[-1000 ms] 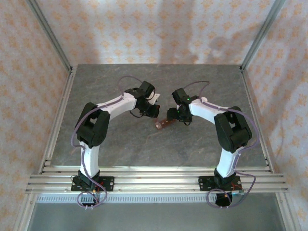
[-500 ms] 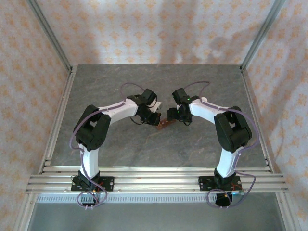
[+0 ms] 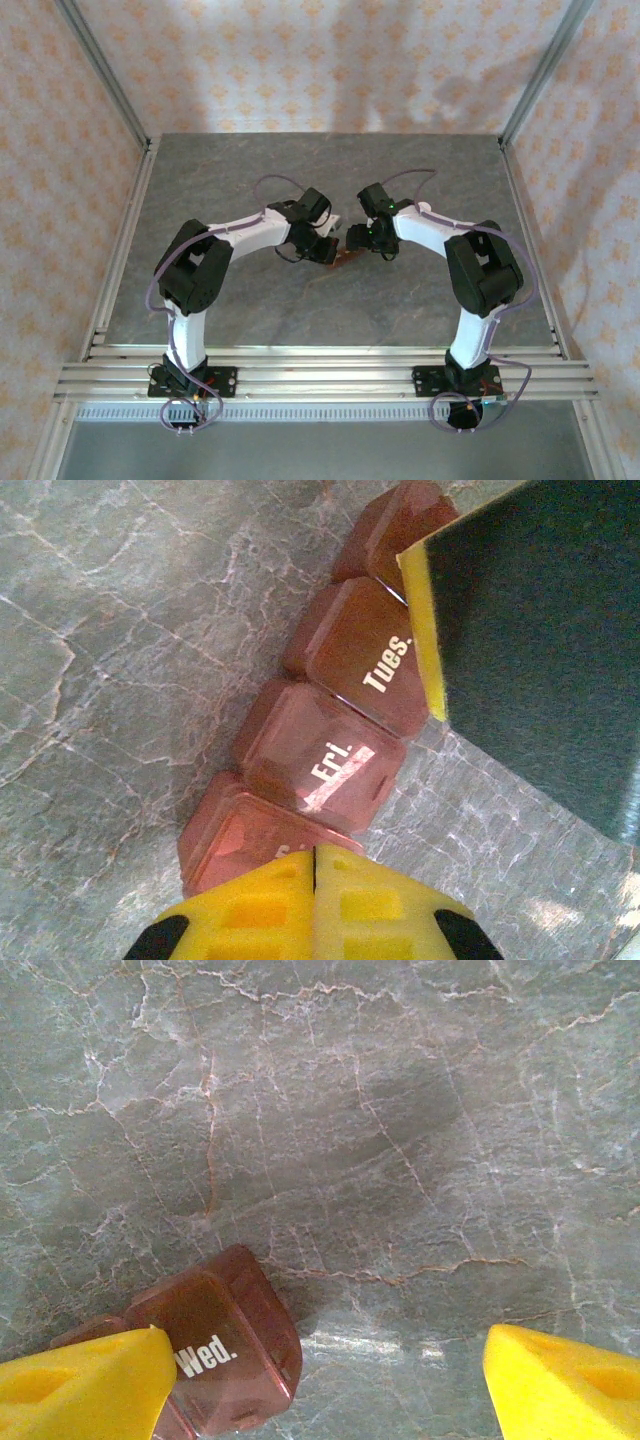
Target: Sort the pills into containers
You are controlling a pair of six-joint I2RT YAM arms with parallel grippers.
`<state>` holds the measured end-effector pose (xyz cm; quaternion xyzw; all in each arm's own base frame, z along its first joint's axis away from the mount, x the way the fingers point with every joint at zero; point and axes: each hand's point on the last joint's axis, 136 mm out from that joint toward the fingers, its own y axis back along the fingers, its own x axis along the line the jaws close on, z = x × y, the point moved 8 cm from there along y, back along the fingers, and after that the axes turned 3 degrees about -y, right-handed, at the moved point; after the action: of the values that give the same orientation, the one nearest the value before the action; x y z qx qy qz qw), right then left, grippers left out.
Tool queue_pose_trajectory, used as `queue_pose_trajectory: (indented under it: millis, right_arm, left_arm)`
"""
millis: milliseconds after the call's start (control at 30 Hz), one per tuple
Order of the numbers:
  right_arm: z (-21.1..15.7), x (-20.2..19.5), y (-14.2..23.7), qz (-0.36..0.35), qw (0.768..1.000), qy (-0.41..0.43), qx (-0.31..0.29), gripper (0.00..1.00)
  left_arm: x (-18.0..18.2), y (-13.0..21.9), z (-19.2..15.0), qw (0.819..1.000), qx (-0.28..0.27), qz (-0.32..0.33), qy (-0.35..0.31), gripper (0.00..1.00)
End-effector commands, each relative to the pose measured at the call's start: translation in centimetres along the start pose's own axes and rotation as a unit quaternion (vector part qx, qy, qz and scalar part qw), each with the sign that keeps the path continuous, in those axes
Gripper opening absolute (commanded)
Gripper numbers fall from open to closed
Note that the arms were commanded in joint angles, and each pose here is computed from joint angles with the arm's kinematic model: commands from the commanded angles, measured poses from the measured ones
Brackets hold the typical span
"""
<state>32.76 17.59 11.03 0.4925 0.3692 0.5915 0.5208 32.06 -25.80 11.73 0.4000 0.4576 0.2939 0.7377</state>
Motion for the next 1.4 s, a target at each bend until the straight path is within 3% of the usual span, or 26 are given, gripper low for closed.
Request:
queue_pose_trajectory:
  millis: [0,433,700,867,1167,1367]
  right_arm:
    - [-1.8,-1.9,-2.1,-0.050,0.998,-0.009,0.040,0.82]
    - [-2.0,-2.0,-2.4,-0.050,0.998,-0.011,0.043,0.82]
    - [-2.2,-2.1,-2.7,-0.051,0.997,-0.013,0.047,0.82]
    - [-2.2,-2.1,-2.7,-0.050,0.997,-0.015,0.048,0.82]
    - [-1.2,-1.3,-1.6,-0.042,0.998,-0.012,0.041,0.82]
    - [0.9,0.0,0.5,-0.024,1.000,-0.009,0.018,0.82]
  left_arm:
    - [-0.6,0.6,-0.2,1.000,-0.010,0.004,-0.003,0.00]
    - [0.4,-0.5,-1.0,0.999,0.006,0.042,-0.012,0.00]
    - [1.4,-1.5,-2.2,0.993,0.031,0.110,-0.038,0.00]
    - [1.5,-1.8,-2.3,0.993,0.031,0.108,-0.040,0.00]
    - [-0.2,0.8,1.1,0.992,-0.056,0.095,-0.066,0.03]
    - [-1.6,5.5,3.9,0.980,-0.160,0.083,-0.080,0.04]
